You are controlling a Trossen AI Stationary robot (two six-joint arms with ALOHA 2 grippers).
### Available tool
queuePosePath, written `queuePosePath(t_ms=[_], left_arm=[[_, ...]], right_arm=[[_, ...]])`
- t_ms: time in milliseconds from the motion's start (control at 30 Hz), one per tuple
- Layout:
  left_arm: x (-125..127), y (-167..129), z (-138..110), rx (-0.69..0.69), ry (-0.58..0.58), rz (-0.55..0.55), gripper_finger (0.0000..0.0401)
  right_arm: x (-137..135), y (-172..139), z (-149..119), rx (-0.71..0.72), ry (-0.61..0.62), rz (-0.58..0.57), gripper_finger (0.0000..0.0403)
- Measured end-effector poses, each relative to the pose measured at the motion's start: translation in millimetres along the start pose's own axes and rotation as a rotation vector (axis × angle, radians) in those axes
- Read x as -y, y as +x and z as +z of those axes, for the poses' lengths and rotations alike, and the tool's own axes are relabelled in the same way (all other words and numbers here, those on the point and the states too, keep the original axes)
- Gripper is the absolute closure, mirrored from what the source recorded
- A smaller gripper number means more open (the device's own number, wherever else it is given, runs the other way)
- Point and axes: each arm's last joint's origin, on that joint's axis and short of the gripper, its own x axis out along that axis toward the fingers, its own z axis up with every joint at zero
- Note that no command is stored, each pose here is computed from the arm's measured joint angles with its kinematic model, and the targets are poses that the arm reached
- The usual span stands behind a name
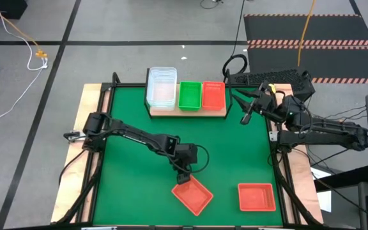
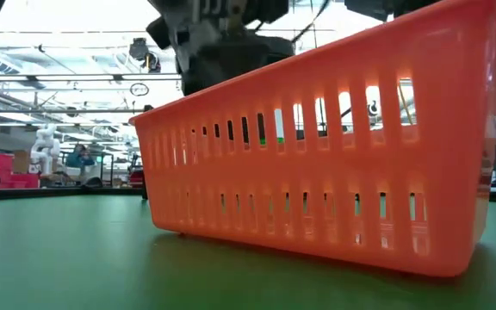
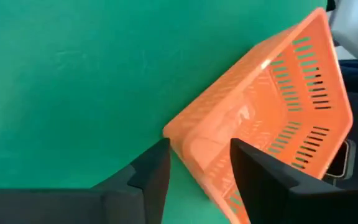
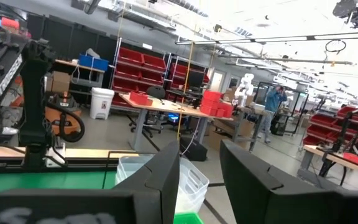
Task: Stack baskets on shelf by color
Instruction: Stack the left orange bin on the top of the other orange bin on the shelf
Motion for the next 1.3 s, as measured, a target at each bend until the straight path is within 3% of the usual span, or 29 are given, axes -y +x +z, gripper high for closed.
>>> queuePosePath(t_ms=[267, 400, 633, 833, 933, 1100, 1200, 1300], left_arm=[[-4, 0, 5, 0.007, 0.091, -0.046, 0.0329], [-13, -25, 13, 0.066, 0.181, 0.039, 0.0387], [-54, -63, 27, 0.115, 0.299, 0.304, 0.0376], [-83, -80, 37, 0.129, 0.381, 0.379, 0.0387], [-86, -89, 39, 0.155, 0.364, 0.396, 0.0355], [-74, -105, 35, 0.179, 0.338, 0.415, 0.0255], [-57, -108, 30, 0.194, 0.329, 0.398, 0.0201], [-28, -94, 22, 0.173, 0.427, 0.311, 0.0170]], right_arm=[[1, -1, 1, 0.009, -0.002, -0.003, 0.0291], [1, -1, 1, 0.010, -0.002, -0.003, 0.0291], [1, -1, 1, 0.010, -0.002, -0.003, 0.0291], [1, -1, 1, 0.009, -0.024, -0.004, 0.0291], [1, -1, 1, 0.009, -0.025, -0.004, 0.0291], [1, -1, 1, 0.006, -0.024, -0.004, 0.0291], [0, -1, 0, 0.000, -0.023, -0.001, 0.0291], [0, -1, 0, -0.003, -0.013, 0.000, 0.0291]])
